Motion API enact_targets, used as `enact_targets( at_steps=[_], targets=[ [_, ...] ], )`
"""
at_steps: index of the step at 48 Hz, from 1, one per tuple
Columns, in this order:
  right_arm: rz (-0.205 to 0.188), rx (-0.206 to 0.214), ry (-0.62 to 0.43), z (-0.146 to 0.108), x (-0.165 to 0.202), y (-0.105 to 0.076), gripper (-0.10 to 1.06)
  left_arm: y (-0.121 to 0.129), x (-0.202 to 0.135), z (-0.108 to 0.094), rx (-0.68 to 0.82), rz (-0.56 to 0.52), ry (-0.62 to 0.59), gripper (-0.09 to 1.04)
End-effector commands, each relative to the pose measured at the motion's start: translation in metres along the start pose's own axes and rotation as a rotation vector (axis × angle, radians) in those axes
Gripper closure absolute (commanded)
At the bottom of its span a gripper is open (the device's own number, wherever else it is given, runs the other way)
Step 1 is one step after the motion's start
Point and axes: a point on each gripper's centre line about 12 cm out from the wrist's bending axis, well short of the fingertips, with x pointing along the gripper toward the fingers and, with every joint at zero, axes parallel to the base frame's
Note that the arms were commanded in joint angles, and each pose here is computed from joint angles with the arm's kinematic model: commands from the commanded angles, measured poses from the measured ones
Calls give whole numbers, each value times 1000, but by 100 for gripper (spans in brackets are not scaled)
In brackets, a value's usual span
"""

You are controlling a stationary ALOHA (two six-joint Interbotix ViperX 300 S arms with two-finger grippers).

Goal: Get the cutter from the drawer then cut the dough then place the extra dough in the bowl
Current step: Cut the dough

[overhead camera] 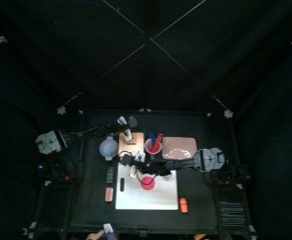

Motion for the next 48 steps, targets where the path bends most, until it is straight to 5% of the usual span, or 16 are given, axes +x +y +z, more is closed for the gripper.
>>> enact_targets(
  at_steps=[1, 14, 21, 33, 42, 48],
  targets=[
    [-26, 45, -38, 20, -3, -24, 59, 0, -1, 7, 4, 2, -16, 63],
    [-7, 80, -42, 23, -8, -20, 59, 3, -2, 10, -23, 6, -34, 63],
    [71, 137, -66, 34, -36, -1, 59, 17, -11, 18, -110, 31, -114, 62],
    [167, 135, -139, 44, -104, 21, 58, 39, -44, 39, -212, 93, -351, 62],
    [222, 163, -127, 19, -157, 15, 56, 41, -69, 41, -261, 118, -476, 62],
    [224, 193, -67, -14, -181, -1, 52, 39, -84, 36, -290, 127, -528, 62]
  ],
)
